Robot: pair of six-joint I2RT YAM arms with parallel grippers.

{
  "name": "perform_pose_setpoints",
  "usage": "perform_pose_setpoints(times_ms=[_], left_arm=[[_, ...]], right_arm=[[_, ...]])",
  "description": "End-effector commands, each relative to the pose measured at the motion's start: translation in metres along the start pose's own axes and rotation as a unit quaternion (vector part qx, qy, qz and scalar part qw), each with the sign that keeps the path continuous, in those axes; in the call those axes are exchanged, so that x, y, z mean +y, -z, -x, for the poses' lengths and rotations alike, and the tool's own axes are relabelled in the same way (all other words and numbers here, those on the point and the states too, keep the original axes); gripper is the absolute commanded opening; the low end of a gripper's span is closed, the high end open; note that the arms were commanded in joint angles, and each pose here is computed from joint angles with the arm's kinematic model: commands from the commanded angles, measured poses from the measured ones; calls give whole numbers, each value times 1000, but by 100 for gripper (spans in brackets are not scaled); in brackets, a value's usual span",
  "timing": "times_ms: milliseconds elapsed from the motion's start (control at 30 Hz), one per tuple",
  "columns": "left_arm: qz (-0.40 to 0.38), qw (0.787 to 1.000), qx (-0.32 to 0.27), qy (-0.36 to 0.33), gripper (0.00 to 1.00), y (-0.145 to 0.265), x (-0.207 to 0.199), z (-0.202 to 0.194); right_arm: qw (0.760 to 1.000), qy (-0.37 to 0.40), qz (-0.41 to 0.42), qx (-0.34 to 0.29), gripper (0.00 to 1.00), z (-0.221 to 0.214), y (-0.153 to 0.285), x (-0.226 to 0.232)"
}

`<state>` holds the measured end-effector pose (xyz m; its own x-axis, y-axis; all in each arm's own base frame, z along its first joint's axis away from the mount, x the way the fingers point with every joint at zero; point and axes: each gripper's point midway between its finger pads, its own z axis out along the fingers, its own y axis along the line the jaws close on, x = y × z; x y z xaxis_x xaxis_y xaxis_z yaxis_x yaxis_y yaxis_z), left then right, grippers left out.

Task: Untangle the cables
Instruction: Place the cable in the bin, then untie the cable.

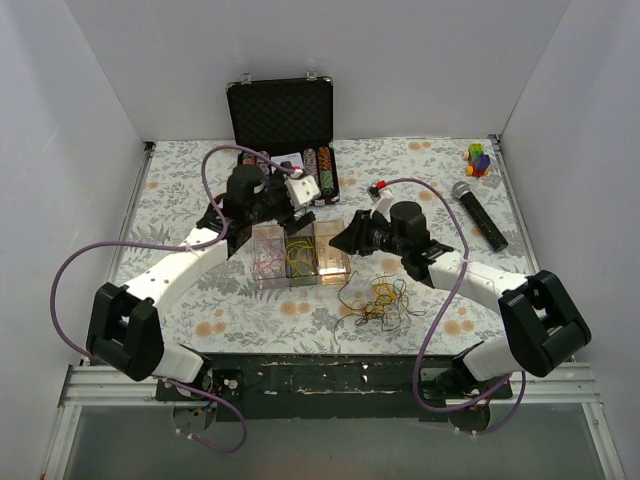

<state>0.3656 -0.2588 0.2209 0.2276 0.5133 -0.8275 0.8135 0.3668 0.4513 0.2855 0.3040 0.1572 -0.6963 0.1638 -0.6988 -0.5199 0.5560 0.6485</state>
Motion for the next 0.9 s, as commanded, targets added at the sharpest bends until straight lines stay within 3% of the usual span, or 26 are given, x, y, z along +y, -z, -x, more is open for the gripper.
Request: perform_pose_setpoints(times_ms=[0, 267, 467, 667, 867], left_arm=[[36, 995, 3, 89, 85, 26, 24, 5], [69, 992, 68, 81, 84, 19, 29, -68], [84, 990, 79, 82, 78, -4, 39, -89], [11, 999, -25, 41, 77, 12, 19, -27], [-99, 988, -106, -50, 80, 31, -57, 33]], right_arm=[[999, 16, 38, -28, 43, 26, -7, 21], [999, 26, 3, -29, 47, 23, 3, 11], [999, 24, -10, -26, 47, 15, 11, 6], [993, 26, -113, 10, 51, -7, 36, -28], [982, 7, -186, 10, 60, -26, 69, -55]])
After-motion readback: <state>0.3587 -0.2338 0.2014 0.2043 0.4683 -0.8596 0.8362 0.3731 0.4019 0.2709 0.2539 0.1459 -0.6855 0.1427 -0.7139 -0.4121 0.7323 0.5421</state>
